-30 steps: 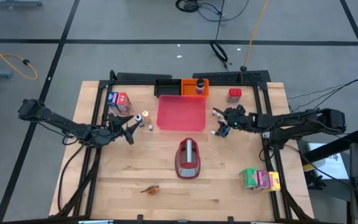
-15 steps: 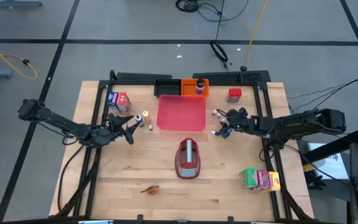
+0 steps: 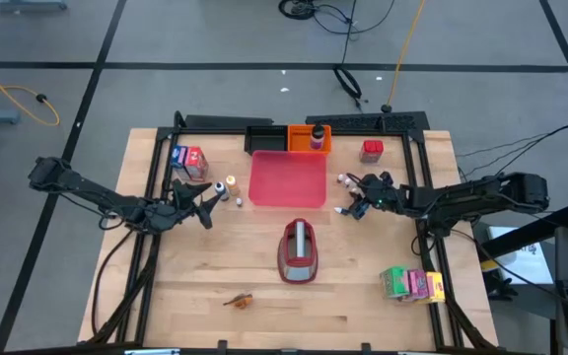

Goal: Pick & Place Kitchen Items
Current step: Put the small brown food coloring bottle into the black basket

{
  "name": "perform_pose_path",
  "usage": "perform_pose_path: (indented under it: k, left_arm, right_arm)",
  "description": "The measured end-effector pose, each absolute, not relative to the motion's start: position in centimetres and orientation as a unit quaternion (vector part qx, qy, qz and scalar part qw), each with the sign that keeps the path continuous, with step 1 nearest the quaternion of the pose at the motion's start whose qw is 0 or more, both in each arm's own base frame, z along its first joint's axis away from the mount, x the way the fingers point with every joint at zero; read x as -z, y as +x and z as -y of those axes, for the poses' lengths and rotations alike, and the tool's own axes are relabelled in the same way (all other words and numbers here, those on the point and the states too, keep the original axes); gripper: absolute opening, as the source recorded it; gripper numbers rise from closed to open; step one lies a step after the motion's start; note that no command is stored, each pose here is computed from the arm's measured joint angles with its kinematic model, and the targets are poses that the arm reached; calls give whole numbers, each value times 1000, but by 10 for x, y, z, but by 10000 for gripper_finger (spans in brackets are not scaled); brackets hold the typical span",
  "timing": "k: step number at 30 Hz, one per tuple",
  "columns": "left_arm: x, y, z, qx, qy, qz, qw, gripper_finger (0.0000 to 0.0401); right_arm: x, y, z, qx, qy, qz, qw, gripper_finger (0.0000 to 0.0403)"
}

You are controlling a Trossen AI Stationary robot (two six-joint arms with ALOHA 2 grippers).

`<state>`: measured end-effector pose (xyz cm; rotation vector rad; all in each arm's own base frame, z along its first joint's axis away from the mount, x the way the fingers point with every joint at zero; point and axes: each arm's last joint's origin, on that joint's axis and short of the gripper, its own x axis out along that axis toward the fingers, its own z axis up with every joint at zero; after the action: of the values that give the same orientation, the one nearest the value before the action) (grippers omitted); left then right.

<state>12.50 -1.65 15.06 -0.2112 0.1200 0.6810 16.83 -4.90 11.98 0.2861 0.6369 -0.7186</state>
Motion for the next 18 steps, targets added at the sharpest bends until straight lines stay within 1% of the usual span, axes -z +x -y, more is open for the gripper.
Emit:
perform_pose_path:
  k: [4,9,10,18]
  left_arm:
    - [-151,125,16,-333,-103,-58,935,246]
    - [-151,125,16,-333,-103,-58,935,246]
    - [-151,125,16,-333,-103,-58,935,246]
    - [-151,125,16,-333,-103,-59,935,246]
  right_arm:
    - [-121,169,49,343,138,-298,880,118]
    - [-121,169,49,342,136,-299,880,48]
    - [-121,169,49,341,135,-299,881,40]
    - [-121,169,49,341,133,-300,881,40]
